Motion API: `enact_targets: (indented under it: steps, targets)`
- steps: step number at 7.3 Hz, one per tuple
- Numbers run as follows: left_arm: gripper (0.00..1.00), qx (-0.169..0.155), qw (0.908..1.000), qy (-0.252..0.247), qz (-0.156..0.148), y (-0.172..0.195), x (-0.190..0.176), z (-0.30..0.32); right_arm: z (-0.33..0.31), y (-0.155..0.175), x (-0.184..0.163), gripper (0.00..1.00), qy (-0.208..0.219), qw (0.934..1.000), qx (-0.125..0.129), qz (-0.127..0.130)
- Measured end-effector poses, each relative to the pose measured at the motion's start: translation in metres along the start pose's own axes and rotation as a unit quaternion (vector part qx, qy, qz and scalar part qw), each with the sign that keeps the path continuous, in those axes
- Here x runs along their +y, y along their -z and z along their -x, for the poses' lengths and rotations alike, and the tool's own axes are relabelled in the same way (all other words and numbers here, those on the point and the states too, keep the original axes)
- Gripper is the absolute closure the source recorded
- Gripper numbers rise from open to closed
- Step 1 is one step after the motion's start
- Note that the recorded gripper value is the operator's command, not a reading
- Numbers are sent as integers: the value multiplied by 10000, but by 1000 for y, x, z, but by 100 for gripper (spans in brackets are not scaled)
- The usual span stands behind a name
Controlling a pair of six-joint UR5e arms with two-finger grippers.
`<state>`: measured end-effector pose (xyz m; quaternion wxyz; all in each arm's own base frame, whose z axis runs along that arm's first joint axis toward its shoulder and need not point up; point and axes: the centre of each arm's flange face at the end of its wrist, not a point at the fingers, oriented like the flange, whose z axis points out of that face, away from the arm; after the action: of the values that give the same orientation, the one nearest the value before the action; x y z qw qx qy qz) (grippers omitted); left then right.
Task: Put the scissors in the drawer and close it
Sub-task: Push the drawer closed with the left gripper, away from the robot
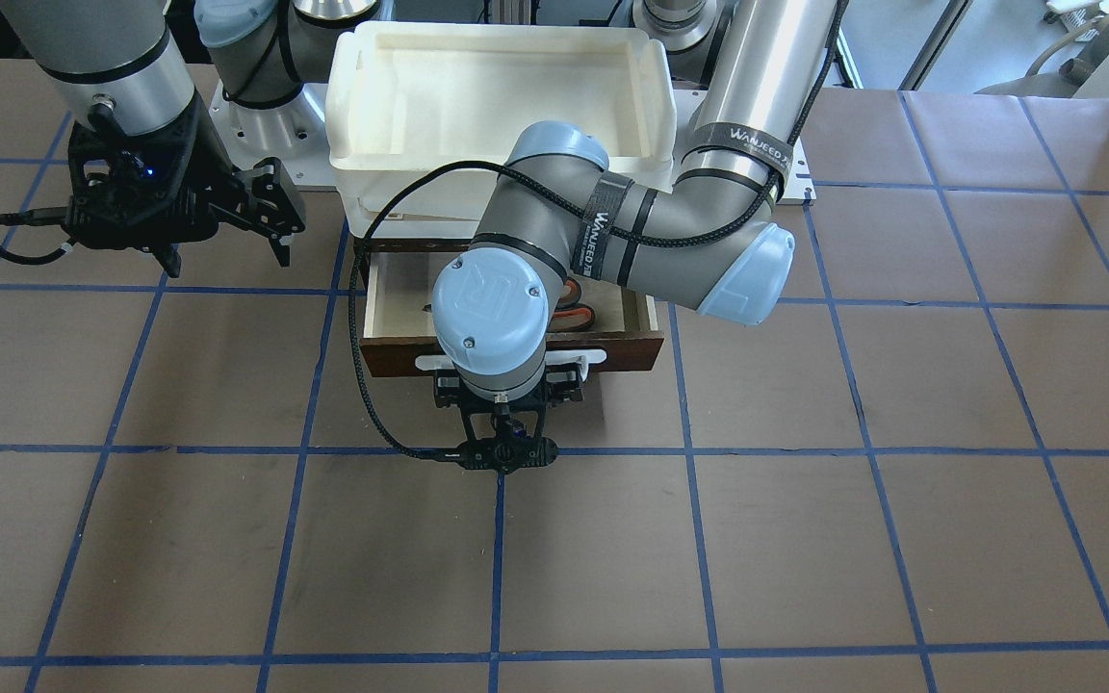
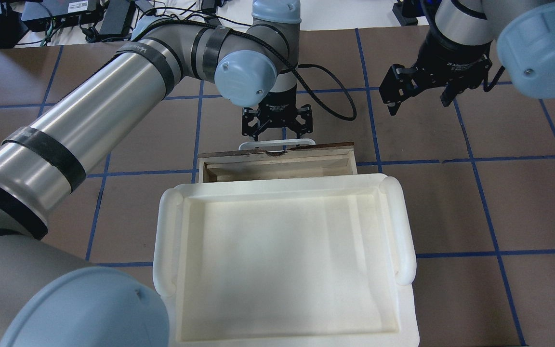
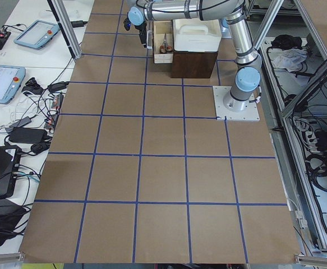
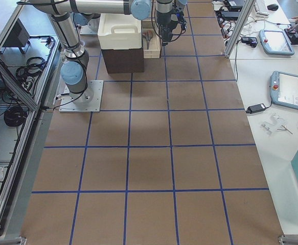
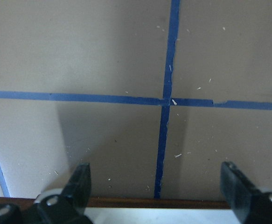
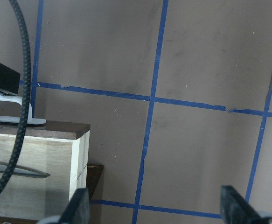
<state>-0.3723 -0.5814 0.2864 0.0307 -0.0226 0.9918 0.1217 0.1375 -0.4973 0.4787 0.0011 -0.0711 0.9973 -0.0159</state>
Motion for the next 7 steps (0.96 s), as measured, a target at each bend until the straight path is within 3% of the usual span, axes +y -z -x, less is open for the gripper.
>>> enact_targets:
  steps: [7]
  targets:
    - [0,-237,9972,-60,703,-34,28,0,-1,-7,2,0,17,10000,49,84]
